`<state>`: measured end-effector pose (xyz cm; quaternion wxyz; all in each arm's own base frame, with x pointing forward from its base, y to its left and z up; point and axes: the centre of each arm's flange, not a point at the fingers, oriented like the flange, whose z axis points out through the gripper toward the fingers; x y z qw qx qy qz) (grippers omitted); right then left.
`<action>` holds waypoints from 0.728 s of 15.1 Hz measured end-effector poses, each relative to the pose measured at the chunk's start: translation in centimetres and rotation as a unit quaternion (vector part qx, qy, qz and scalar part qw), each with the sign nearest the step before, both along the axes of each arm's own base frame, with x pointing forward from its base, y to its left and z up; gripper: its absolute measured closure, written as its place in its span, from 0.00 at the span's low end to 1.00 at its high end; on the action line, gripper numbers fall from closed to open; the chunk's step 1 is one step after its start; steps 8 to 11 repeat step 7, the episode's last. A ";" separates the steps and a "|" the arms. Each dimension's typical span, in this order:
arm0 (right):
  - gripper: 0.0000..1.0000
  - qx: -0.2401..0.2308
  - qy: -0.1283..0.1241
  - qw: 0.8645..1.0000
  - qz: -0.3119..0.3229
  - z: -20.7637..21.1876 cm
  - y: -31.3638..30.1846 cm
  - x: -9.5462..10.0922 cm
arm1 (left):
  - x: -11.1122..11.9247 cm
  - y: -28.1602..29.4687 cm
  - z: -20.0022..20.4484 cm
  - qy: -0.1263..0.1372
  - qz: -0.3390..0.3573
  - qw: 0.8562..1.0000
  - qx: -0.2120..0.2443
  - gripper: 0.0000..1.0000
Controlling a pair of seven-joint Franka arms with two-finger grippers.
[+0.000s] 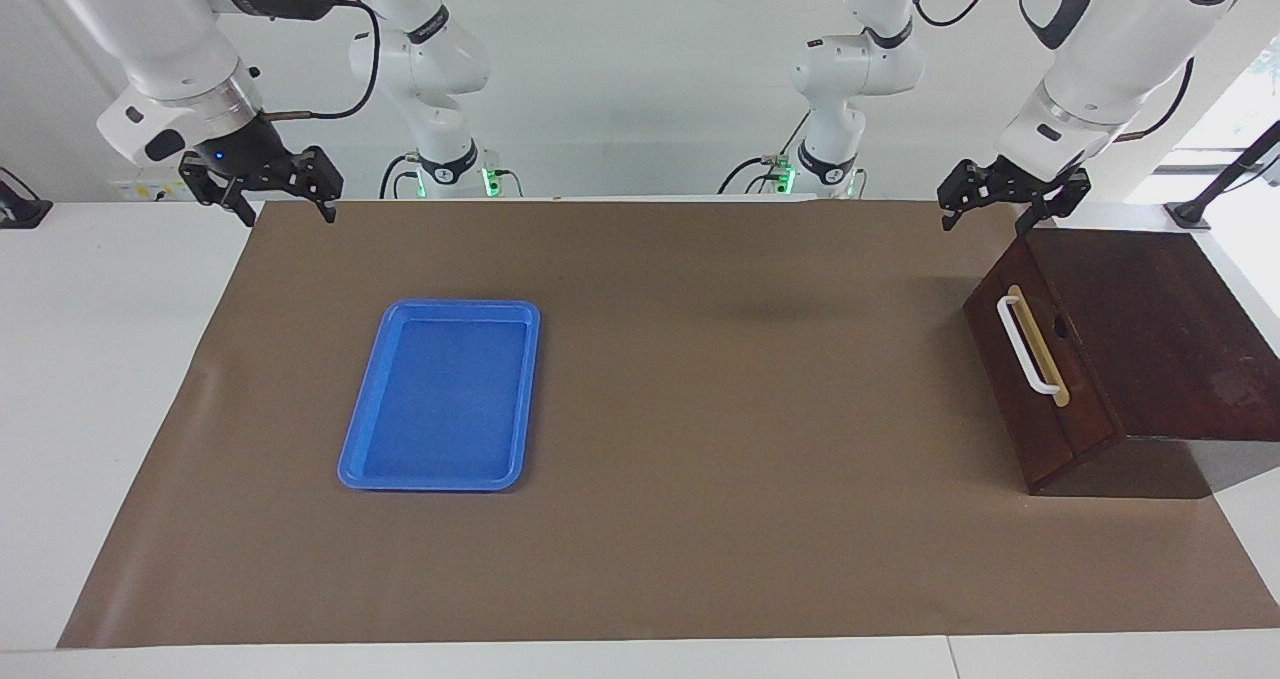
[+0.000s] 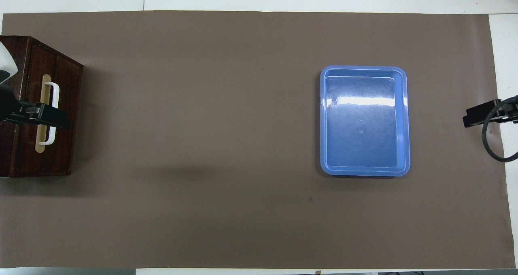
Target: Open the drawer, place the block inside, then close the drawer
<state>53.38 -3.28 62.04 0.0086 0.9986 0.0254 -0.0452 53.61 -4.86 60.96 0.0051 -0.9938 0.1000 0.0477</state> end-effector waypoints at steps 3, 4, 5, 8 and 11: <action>0.00 0.000 -0.006 1.000 0.000 0.1 -0.1 0.1 | 0.0 0.0 0.0 0.000 0.000 1.000 0.000 0.00; 0.00 0.000 -0.007 1.000 0.000 0.1 -0.1 0.2 | 0.0 0.0 0.0 0.000 0.000 1.000 0.000 0.00; 0.00 0.000 -0.008 1.000 -0.001 0.1 -0.1 0.2 | 0.0 0.0 0.0 0.000 0.000 1.000 0.000 0.00; 0.00 -0.001 -0.010 1.000 -0.002 0.2 -0.3 0.2 | 0.0 0.0 0.0 0.000 0.000 1.000 0.000 0.00; 0.00 -0.001 -0.010 1.000 -0.002 0.2 -0.3 0.2 | 0.0 0.0 0.0 0.000 0.000 1.000 0.000 0.00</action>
